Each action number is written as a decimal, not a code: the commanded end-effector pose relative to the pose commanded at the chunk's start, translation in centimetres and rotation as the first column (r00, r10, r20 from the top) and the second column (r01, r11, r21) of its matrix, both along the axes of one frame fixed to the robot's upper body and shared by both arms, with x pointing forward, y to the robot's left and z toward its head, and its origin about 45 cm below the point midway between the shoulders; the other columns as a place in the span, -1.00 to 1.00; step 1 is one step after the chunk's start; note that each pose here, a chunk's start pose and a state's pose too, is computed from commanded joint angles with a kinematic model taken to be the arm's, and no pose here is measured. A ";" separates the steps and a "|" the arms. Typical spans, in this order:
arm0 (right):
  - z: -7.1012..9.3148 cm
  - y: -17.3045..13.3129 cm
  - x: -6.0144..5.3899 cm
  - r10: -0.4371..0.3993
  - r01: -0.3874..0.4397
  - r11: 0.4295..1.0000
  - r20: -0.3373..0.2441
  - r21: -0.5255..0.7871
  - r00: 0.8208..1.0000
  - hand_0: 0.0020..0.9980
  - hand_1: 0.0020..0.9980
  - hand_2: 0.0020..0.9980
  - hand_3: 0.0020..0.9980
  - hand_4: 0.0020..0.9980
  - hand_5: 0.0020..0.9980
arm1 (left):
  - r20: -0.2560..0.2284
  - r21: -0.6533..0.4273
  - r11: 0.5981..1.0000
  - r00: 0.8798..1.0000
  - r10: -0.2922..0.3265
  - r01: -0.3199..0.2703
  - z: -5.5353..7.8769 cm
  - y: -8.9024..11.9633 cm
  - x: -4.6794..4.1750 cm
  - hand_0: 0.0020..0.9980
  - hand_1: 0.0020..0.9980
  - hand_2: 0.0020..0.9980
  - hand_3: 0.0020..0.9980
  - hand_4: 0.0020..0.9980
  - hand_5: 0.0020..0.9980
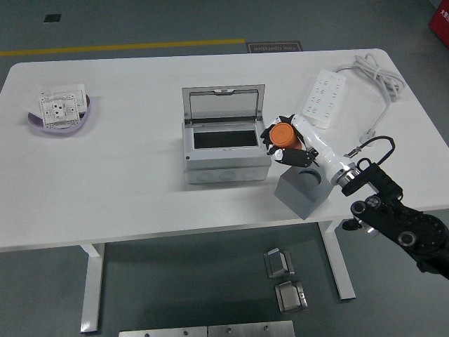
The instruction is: Pick up the cylinder from the cube,place it in the box,flap close box
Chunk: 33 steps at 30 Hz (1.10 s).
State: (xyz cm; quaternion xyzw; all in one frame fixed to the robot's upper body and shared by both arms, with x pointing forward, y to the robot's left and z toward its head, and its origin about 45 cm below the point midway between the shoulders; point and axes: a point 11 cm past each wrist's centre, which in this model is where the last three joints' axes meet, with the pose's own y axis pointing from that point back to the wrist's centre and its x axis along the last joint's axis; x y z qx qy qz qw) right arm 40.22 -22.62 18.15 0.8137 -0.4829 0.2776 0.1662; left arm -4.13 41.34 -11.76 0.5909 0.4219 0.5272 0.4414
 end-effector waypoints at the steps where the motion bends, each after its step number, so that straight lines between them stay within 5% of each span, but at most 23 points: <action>1: 0.1 0.6 0.4 0.012 -0.012 1.000 0.007 -0.026 1.000 0.13 -0.19 -0.10 -0.51 -1.00 -1.00 | 0.000 0.001 1.000 1.000 0.000 0.000 0.0 0.1 0.04 0.35 0.34 0.19 0.22 0.26 -0.44; 5: 0.9 2.8 1.8 0.062 -0.056 0.990 0.042 -0.128 0.997 0.13 -0.19 -0.10 -0.51 -1.00 -1.00 | 0.000 0.007 1.000 1.000 -0.002 0.002 0.1 0.4 0.17 0.35 0.34 0.19 0.22 0.26 -0.44; 6: 1.2 3.4 2.2 0.075 -0.066 0.986 0.054 -0.155 0.996 -0.28 -0.47 -0.12 -0.51 -1.00 -1.00 | 0.000 0.008 1.000 1.000 -0.003 0.003 0.1 0.5 0.20 0.35 0.34 0.19 0.22 0.26 -0.44; 11: 2.7 5.9 3.9 0.116 -0.093 0.969 0.088 -0.228 0.989 -0.28 -0.47 -0.12 -0.51 -1.00 -1.00 | -0.001 0.014 1.000 1.000 -0.006 0.006 0.2 0.8 0.35 0.35 0.34 0.19 0.22 0.26 -0.44; 12: 2.8 6.2 4.1 0.121 -0.096 0.967 0.091 -0.237 0.989 -0.91 -0.65 -0.15 -0.52 -1.00 -1.00 | 0.000 0.015 1.000 1.000 -0.006 0.006 0.3 0.8 0.39 0.35 0.34 0.19 0.22 0.26 -0.43; 33: 1.6 8.7 7.1 0.131 -0.115 0.886 0.004 -0.448 0.991 -1.00 -0.66 -0.11 -0.38 -1.00 -1.00 | 0.027 0.028 0.999 0.999 -0.026 0.026 0.5 1.5 2.51 0.34 0.34 0.19 0.22 0.26 -0.42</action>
